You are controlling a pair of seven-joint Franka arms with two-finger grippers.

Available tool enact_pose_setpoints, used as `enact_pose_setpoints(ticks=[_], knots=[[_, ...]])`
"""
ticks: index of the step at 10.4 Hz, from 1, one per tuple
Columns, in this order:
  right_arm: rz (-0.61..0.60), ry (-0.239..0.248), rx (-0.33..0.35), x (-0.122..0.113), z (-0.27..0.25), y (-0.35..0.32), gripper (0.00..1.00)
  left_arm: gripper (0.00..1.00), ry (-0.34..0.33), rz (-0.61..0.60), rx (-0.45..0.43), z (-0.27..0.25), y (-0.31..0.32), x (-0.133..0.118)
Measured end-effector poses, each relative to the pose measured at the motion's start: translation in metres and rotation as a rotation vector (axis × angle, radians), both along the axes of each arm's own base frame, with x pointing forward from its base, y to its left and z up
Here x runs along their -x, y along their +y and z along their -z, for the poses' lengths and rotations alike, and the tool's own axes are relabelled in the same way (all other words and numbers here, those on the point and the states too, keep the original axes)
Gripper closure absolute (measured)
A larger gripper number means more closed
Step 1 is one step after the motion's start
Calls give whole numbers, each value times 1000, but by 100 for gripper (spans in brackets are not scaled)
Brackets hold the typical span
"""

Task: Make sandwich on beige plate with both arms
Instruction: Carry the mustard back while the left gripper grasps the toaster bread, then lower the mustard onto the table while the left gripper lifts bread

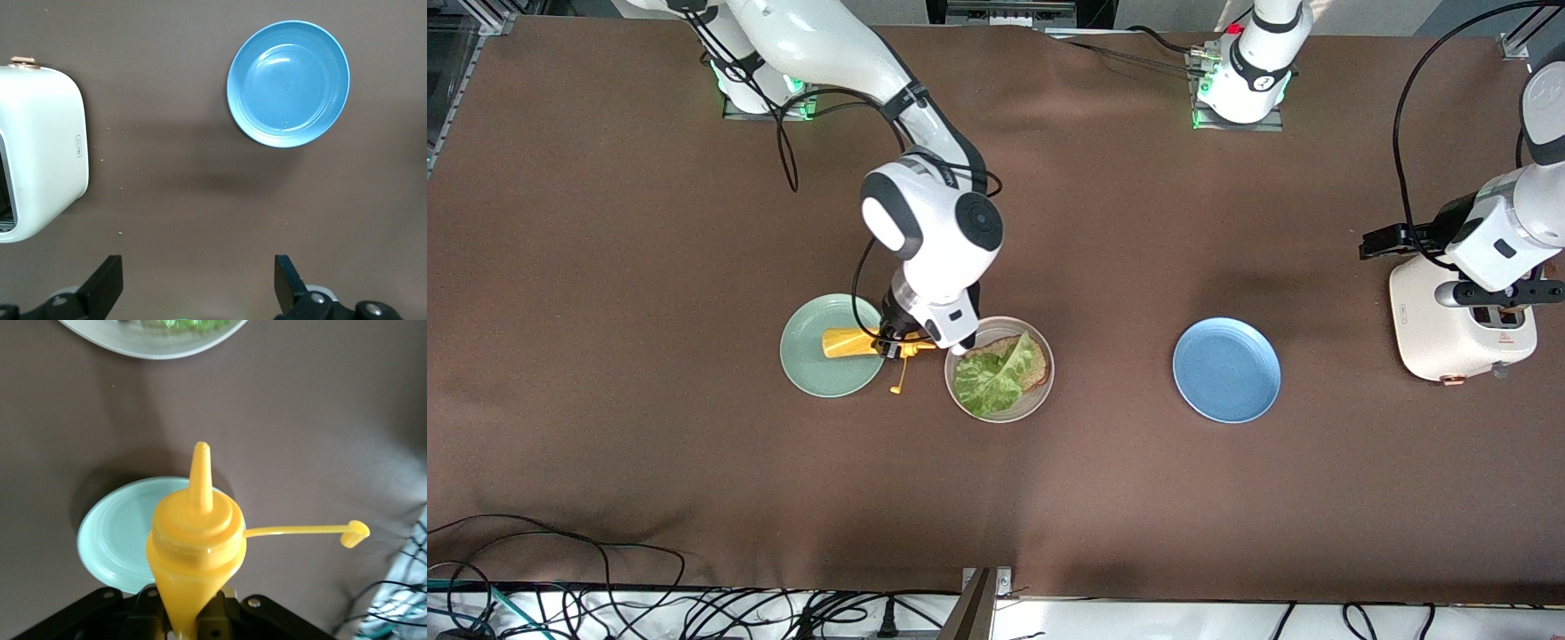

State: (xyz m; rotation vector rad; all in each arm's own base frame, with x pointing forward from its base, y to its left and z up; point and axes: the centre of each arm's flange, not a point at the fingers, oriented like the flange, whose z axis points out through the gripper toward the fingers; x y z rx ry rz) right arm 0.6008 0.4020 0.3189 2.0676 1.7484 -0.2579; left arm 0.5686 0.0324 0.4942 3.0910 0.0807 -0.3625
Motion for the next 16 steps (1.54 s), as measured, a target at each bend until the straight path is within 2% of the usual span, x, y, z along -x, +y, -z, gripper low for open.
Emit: enact_pose_setpoints(ticks=[3, 5, 7, 10, 12, 14, 16], knots=[[143, 127, -245, -21, -40, -64, 93, 0, 24, -23, -7, 3, 18, 4], [217, 217, -409, -39, -57, -130, 93, 0, 37, -38, -29, 6, 67, 10], [261, 301, -529, -48, -64, -188, 93, 0, 39, -3, 4, 8, 137, 27], [236, 396, -704, -51, -61, -260, 93, 0, 37, 30, 9, 22, 227, 53], [184, 439, -844, -51, -46, -302, 93, 0, 19, 57, 4, 33, 250, 55], [99, 468, -945, -49, -29, -342, 93, 0, -5, 82, 5, 56, 275, 53], [9, 528, -1066, -41, 7, -389, 93, 0, -27, 107, 11, 86, 301, 52]])
